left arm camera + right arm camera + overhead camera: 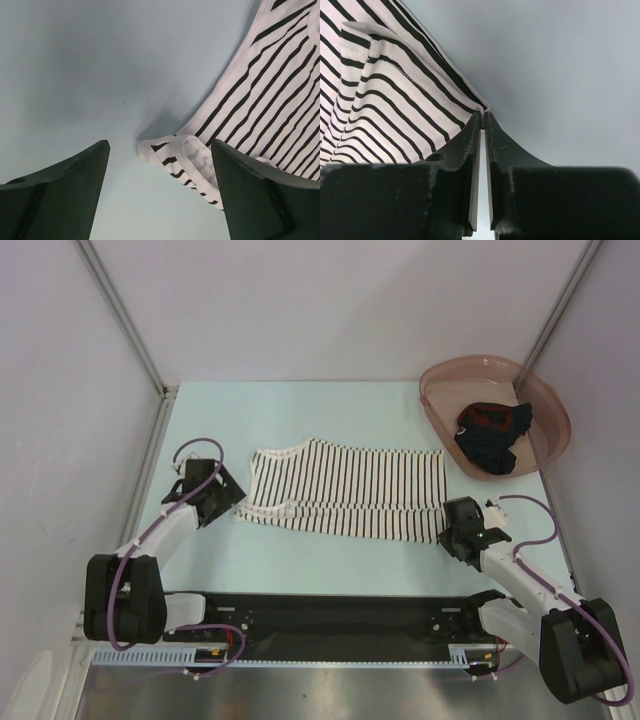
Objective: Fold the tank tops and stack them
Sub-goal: Fold the tank top
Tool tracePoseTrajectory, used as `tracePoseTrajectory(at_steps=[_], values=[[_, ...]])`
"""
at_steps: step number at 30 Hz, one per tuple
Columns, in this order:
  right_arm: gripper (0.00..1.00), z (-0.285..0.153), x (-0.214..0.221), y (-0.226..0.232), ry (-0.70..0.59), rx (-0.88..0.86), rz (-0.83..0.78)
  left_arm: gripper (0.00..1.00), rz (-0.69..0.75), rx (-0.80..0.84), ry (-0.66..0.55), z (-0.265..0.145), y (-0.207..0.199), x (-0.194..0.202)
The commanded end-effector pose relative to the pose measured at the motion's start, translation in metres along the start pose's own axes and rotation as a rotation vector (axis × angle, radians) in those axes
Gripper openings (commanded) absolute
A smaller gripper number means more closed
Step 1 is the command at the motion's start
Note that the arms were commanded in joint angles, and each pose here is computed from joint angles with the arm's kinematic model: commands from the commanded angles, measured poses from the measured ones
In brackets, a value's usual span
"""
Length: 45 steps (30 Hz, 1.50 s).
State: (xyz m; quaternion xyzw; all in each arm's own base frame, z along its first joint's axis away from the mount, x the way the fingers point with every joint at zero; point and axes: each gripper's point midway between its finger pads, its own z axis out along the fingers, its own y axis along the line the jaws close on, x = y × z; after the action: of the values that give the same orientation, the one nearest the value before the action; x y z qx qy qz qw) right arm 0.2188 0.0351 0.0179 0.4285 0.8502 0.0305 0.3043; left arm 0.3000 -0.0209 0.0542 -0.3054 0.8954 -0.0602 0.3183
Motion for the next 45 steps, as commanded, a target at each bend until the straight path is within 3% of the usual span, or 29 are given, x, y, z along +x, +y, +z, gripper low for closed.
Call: tracePoseTrajectory(at_steps=[1, 7, 18, 26, 34, 36, 45], values=[[0.10, 0.001, -0.005, -0.006, -0.024, 0.020, -0.009, 0.89, 0.010, 0.004, -0.104, -0.013, -0.002, -0.027], [0.07, 0.000, -0.003, -0.004, -0.012, 0.014, -0.009, 0.88, 0.064, 0.171, -0.144, -0.036, -0.025, -0.024], [0.08, -0.002, -0.004, -0.005, -0.005, 0.024, 0.001, 0.88, 0.130, 0.301, -0.016, -0.049, -0.044, 0.043], [0.07, -0.002, -0.006, -0.002, -0.007, 0.017, -0.012, 0.85, 0.272, 0.498, 0.077, -0.066, -0.102, 0.064], [0.07, -0.001, 0.007, -0.007, 0.051, 0.016, -0.039, 0.83, 0.340, 0.409, 0.019, -0.060, -0.124, 0.029], [0.06, -0.001, 0.012, -0.011, 0.069, 0.023, -0.028, 0.84, 0.357, 0.297, 0.000, -0.048, -0.112, 0.020], [0.06, -0.005, 0.010, -0.015, 0.056, 0.027, -0.032, 0.85, 0.272, 0.179, -0.051, -0.016, -0.101, -0.018]])
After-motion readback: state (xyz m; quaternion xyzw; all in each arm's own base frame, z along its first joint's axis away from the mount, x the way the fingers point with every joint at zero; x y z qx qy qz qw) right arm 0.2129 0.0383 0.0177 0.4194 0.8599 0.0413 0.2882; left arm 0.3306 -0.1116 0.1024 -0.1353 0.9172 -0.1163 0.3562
